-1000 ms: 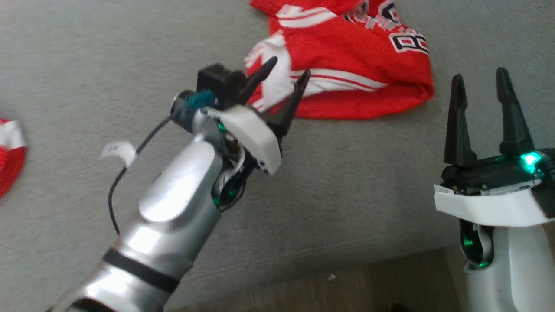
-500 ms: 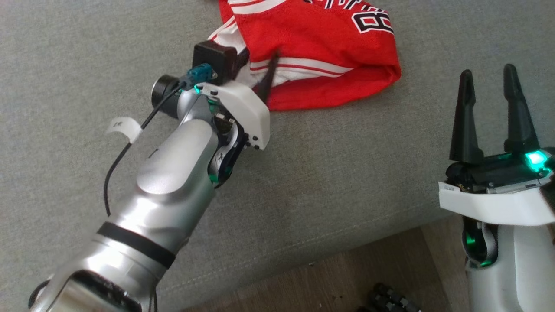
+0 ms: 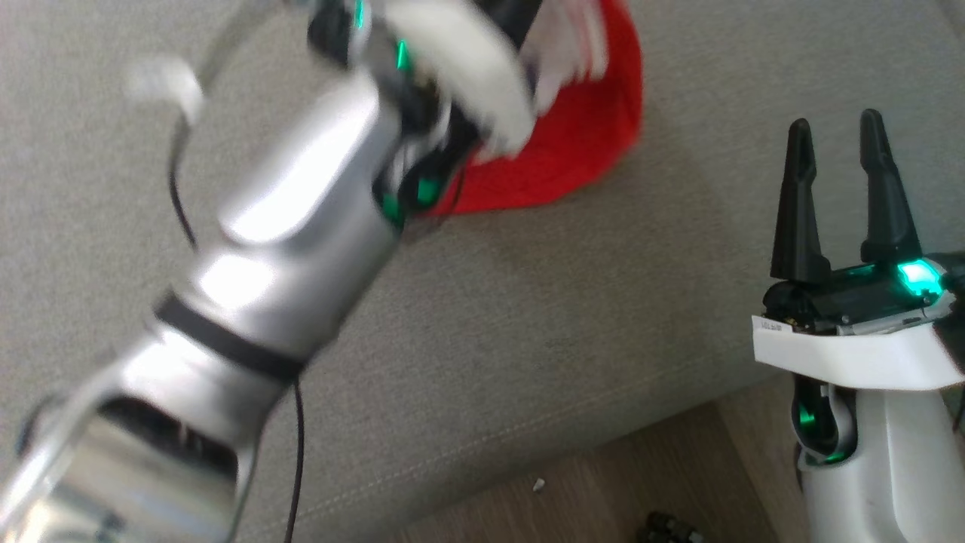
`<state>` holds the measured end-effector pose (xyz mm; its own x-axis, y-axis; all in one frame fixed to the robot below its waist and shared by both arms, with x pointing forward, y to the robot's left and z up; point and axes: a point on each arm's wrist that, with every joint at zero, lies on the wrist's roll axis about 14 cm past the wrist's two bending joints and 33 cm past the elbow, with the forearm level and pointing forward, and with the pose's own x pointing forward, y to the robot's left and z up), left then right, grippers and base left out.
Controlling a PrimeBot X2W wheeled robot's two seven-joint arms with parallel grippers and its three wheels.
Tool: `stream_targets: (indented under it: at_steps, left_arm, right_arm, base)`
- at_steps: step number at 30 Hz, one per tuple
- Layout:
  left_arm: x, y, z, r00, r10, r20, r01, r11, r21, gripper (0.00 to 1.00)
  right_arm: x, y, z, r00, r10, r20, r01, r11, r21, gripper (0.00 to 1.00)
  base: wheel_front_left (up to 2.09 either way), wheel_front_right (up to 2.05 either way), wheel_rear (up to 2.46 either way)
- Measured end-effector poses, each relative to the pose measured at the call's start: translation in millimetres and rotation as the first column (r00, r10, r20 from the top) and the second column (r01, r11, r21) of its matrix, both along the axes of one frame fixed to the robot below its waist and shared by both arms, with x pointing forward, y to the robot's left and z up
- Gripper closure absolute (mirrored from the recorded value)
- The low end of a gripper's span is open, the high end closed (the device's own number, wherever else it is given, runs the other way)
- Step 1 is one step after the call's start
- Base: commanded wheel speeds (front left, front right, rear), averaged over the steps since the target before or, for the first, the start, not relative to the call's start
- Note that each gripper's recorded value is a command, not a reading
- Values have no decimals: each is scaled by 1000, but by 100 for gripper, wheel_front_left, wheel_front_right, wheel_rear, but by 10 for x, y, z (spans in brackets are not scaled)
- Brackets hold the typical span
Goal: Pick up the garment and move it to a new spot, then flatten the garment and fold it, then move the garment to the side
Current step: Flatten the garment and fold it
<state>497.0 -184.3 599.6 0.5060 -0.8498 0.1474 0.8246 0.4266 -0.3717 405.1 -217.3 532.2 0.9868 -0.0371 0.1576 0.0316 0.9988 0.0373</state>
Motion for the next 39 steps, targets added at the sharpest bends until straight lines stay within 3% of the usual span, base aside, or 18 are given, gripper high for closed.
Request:
stream_targets:
  at_steps: [5,10,13,17,22,25,28,31,34,39]
  left_arm:
    - [-53,-87,1197,988,-12,152,34,989,-144,100]
    - [-114,158,2256,929,131,347,-21,953,-303,100]
    - [-73,375,2496,905,201,375,-72,941,-330,100]
    - [122,637,2252,912,259,318,-170,944,-282,100]
    - [502,1429,841,918,394,52,-392,919,-52,100]
    - [437,2055,-164,854,505,-124,-493,862,115,100]
    - [254,2555,-808,778,586,-225,-543,808,226,100]
    - [224,2891,-1050,730,644,-228,-585,762,278,100]
    - [301,3075,-1071,703,679,-212,-627,733,265,100]
    - [418,3118,-1098,711,682,-171,-642,729,237,100]
  right_arm:
    - [-113,-55,181,999,-18,48,17,1000,11,0]
    - [-201,-44,258,997,-18,72,16,1000,22,0]
    - [-194,28,248,997,2,73,-4,1000,30,0]
    - [-137,119,286,996,31,88,-33,999,27,0]
    - [-63,366,238,992,102,80,-104,994,21,0]
    - [-42,510,159,988,143,59,-144,989,26,0]
    - [-1,643,88,983,181,40,-182,983,19,0]
    - [33,757,-25,977,214,8,-214,977,17,0]
    - [67,803,-132,974,227,-22,-226,974,17,0]
    - [106,873,-348,965,247,-82,-247,969,14,0]
  base:
    - [0,0,0]
    - [0,0,0]
    - [0,0,0]
    - [0,0,0]
    - [0,0,0]
    - [0,0,0]
    - [0,0,0]
    - [0,0,0]
    - [0,0,0]
    - [0,0,0]
